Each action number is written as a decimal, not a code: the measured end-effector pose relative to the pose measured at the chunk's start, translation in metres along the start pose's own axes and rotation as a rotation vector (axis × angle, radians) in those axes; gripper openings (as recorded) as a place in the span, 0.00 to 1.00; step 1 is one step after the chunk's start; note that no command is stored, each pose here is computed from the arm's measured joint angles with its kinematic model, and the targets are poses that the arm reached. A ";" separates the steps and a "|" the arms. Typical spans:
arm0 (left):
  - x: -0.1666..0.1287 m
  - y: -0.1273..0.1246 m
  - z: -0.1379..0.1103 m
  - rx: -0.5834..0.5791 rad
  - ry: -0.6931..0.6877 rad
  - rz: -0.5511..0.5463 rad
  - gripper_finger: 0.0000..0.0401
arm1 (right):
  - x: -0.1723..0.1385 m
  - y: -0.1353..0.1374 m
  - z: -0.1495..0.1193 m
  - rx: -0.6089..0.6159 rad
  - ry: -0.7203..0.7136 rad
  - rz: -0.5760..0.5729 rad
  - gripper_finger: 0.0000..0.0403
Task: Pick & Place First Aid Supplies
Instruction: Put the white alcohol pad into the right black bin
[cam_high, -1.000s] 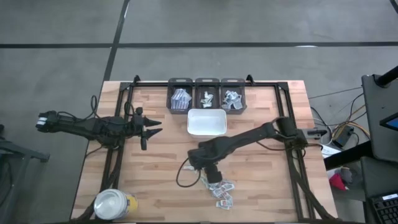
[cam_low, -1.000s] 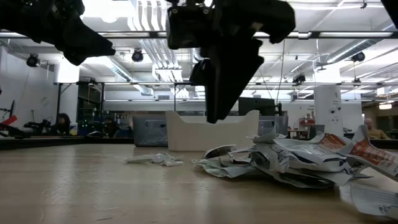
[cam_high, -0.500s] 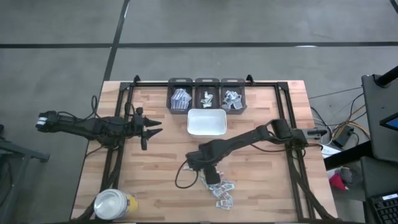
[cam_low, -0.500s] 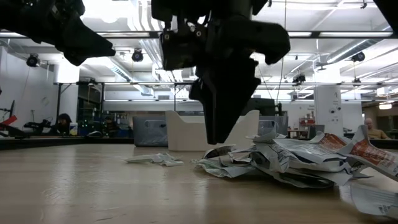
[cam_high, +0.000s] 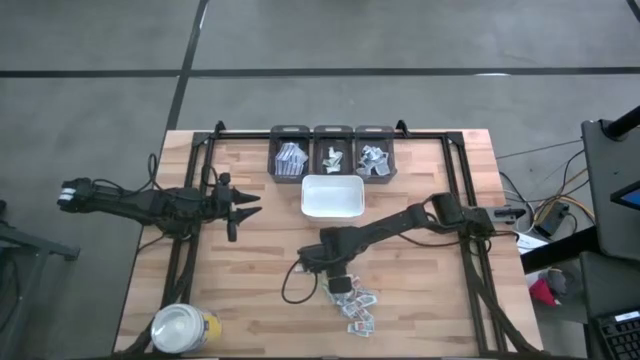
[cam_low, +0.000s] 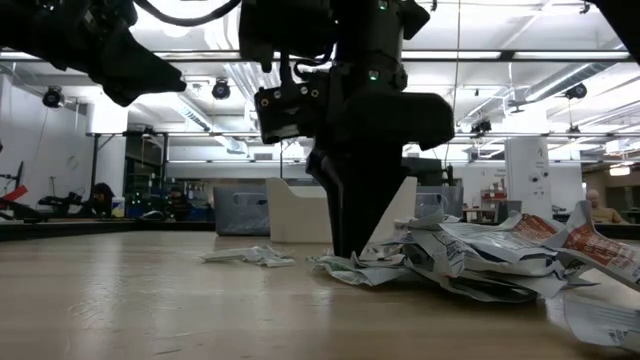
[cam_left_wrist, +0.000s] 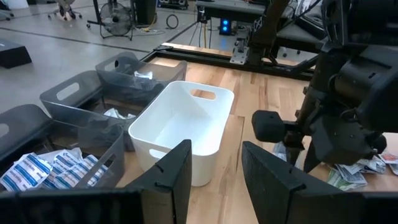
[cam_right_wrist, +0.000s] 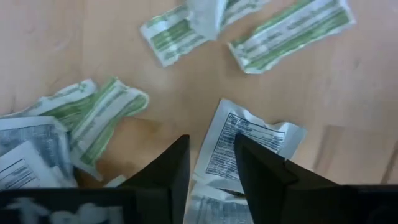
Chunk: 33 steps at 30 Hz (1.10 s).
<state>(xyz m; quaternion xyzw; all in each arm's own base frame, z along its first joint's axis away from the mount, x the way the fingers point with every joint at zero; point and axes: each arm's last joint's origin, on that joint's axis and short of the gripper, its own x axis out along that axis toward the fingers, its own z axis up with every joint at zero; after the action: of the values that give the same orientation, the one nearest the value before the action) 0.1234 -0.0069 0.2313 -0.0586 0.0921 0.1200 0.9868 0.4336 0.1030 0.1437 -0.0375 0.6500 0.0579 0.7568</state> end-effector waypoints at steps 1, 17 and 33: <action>0.000 0.000 0.000 0.000 0.001 0.000 0.34 | 0.003 0.000 0.000 0.000 0.003 -0.005 0.29; 0.001 0.000 0.000 0.002 0.004 0.001 0.34 | 0.025 0.003 0.000 0.007 0.038 -0.030 0.09; 0.001 0.000 0.000 0.002 0.004 0.001 0.34 | -0.036 -0.001 0.022 -0.134 0.040 0.021 0.02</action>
<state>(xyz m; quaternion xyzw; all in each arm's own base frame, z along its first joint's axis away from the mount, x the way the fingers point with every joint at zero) 0.1239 -0.0069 0.2309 -0.0578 0.0940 0.1203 0.9866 0.4495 0.1037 0.1825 -0.0824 0.6600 0.1083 0.7389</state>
